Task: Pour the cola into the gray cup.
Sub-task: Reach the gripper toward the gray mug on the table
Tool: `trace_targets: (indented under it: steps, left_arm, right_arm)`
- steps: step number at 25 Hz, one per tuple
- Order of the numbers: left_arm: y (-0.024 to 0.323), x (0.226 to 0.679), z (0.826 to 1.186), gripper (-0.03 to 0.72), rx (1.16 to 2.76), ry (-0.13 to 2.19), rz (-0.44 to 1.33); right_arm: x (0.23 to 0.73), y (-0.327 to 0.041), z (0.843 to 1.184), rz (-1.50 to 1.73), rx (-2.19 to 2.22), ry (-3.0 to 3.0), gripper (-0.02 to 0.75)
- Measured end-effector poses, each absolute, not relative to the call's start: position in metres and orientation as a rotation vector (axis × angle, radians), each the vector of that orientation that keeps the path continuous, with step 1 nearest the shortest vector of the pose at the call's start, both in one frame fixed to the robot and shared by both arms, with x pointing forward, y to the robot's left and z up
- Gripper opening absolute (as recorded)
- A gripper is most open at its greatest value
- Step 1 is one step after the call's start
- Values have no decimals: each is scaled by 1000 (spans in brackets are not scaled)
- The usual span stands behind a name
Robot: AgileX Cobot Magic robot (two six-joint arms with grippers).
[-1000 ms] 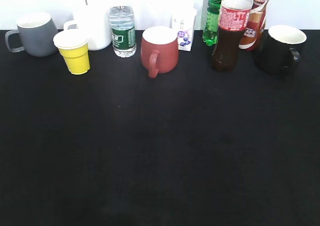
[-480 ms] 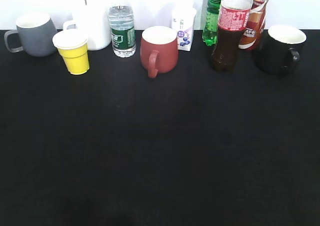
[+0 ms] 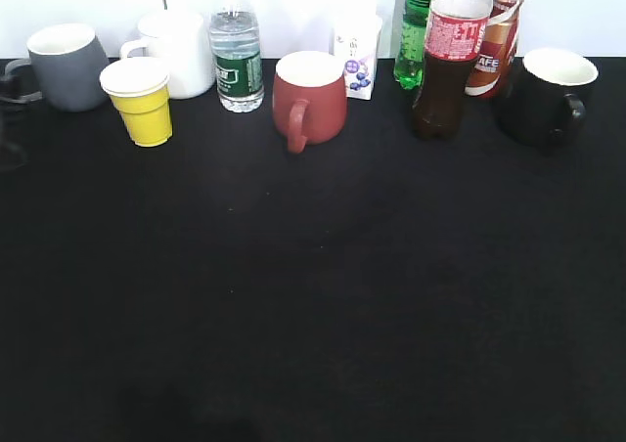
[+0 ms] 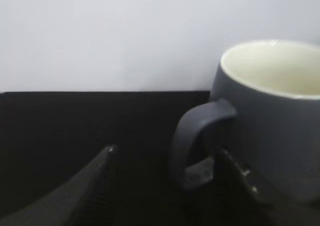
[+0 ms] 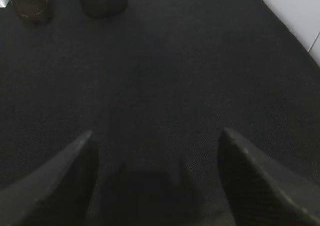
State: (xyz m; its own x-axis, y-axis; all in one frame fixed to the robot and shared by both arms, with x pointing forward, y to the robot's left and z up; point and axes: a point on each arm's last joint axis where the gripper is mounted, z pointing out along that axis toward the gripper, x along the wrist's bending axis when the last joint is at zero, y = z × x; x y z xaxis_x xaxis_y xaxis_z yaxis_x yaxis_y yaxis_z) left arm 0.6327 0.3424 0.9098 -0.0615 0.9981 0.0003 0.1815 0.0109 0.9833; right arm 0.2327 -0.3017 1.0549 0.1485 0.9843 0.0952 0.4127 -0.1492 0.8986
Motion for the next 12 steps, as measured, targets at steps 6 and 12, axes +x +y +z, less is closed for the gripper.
trace_targets:
  steps: [6, 12]
  left_arm:
    - [355, 690, 890, 325, 1321, 1408, 1166]
    - [354, 696, 889, 63, 1381, 1292, 1189]
  right_arm:
    - [233, -302, 1055, 967, 1679, 1359, 566]
    - [233, -302, 1055, 967, 1679, 1359, 566]
